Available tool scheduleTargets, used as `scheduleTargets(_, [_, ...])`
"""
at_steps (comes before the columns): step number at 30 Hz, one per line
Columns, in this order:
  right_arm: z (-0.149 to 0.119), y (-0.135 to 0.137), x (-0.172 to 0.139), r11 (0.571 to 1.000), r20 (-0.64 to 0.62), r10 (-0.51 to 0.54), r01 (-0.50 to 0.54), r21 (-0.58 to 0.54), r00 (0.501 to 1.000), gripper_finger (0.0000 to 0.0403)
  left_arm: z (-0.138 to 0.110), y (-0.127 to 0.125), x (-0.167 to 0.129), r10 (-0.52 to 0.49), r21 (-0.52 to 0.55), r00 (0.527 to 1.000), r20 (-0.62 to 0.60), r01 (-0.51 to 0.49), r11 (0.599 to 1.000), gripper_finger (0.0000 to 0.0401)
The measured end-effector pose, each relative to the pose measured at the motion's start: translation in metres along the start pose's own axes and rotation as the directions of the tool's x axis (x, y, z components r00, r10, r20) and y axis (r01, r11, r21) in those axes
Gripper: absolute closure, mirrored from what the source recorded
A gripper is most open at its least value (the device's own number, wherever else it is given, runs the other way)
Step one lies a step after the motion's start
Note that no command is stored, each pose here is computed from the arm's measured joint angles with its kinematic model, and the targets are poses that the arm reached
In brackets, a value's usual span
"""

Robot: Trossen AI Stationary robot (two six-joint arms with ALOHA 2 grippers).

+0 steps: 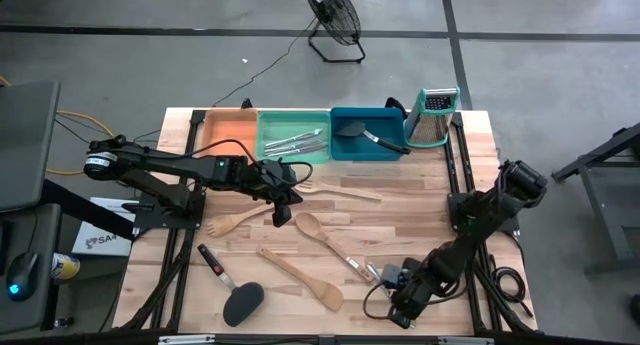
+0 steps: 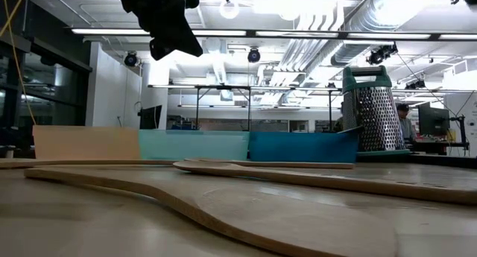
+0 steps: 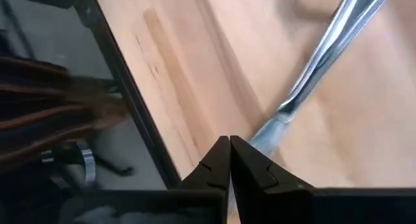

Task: Pick & Place Kitchen Items
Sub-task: Put the silver table knife into the green bin

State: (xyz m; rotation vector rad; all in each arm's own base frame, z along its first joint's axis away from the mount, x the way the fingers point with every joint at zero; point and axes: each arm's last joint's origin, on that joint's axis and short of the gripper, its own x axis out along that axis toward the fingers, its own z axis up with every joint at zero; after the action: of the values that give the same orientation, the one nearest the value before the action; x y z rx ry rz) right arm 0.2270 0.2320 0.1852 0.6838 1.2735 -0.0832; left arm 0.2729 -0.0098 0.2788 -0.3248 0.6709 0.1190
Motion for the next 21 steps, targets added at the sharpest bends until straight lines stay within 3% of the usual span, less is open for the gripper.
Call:
scheduleTargets(3, [0.005,0.011,-0.017,0.997,0.021,-0.062,0.063,-0.047,0.998,0.04,0.0,0.0,0.0,0.0,0.0,1.0,0.0,0.0,1.0,0.0401])
scheduleTargets(7, [0.007,0.027,-0.024,0.993,0.019,-0.068,0.07,-0.091,0.997,0.04,0.0,0.0,0.0,0.0,0.0,1.0,0.0,0.0,1.0,0.0401])
scheduleTargets(12, [0.0,0.058,0.004,0.971,-0.046,-0.065,0.053,-0.232,0.997,0.04,0.0,0.0,0.0,-0.009,-0.009,1.0,-0.003,0.009,1.0,0.0401])
scheduleTargets(15, [-0.007,0.067,0.02,0.951,-0.069,-0.132,0.107,-0.291,0.989,0.04,0.0,-0.001,0.0,-0.021,-0.028,1.0,-0.007,0.021,0.999,0.0401])
scheduleTargets(18, [-0.012,0.061,0.023,0.942,-0.092,-0.22,0.187,-0.28,0.971,0.04,0.0,-0.001,0.0,-0.028,-0.035,1.0,-0.007,0.028,0.999,0.0401])
scheduleTargets(21, [-0.011,0.049,0.024,0.935,-0.063,-0.319,0.303,-0.185,0.946,0.04,0.0,-0.001,0.0,-0.028,-0.037,1.0,-0.008,0.027,0.999,0.0401])
